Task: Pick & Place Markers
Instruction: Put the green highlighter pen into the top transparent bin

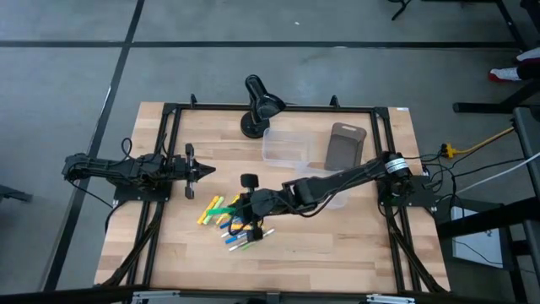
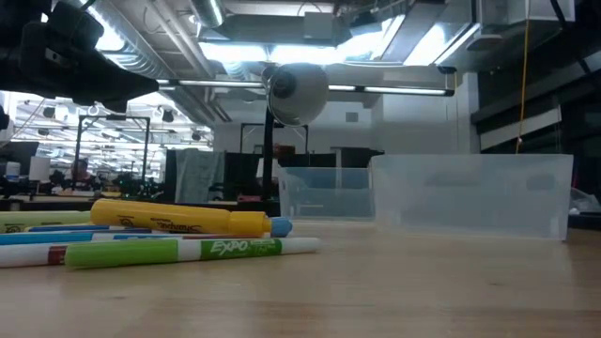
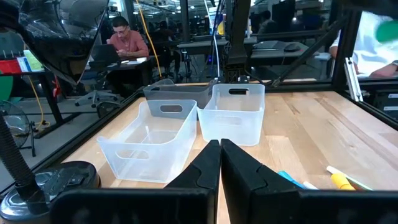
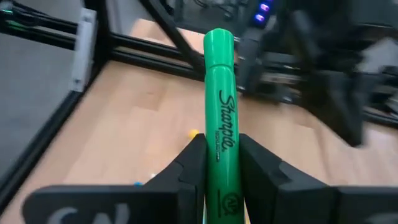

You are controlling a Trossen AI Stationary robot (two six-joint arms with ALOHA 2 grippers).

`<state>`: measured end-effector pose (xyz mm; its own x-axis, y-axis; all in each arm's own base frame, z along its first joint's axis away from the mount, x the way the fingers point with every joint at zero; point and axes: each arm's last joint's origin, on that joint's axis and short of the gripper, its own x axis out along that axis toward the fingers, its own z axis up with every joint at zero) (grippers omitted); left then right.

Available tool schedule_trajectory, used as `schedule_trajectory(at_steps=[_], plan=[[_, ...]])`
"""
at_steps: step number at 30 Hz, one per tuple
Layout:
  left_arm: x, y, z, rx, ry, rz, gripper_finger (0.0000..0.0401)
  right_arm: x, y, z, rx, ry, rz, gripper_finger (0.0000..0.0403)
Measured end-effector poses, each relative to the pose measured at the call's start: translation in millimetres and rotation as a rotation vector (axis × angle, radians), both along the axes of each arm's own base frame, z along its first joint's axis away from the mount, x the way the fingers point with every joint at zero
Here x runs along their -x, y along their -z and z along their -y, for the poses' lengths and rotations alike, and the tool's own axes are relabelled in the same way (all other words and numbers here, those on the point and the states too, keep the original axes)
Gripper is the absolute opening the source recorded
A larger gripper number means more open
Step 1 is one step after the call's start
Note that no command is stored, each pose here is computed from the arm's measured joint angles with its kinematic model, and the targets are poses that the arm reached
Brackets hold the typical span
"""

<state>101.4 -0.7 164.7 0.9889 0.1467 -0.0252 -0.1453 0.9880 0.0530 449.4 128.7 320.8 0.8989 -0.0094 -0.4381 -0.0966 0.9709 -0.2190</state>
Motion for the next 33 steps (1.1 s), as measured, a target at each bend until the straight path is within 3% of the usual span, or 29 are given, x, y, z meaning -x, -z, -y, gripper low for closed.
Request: schedule_trajectory(at_steps=[8,20,33], plan=[[0,0,0,0.0,0.0,0.0,0.0006,9,-22,13,0.133,0.175,-0.092,0.0072],[0,0,0,0.0,0.0,0.0,0.0009,20,-20,49,0.343,0.419,-0.261,0.0076],[0,0,0,0.0,0.0,0.0,0.0008,34,-6,89,0.3,0.599,-0.451,0.008]])
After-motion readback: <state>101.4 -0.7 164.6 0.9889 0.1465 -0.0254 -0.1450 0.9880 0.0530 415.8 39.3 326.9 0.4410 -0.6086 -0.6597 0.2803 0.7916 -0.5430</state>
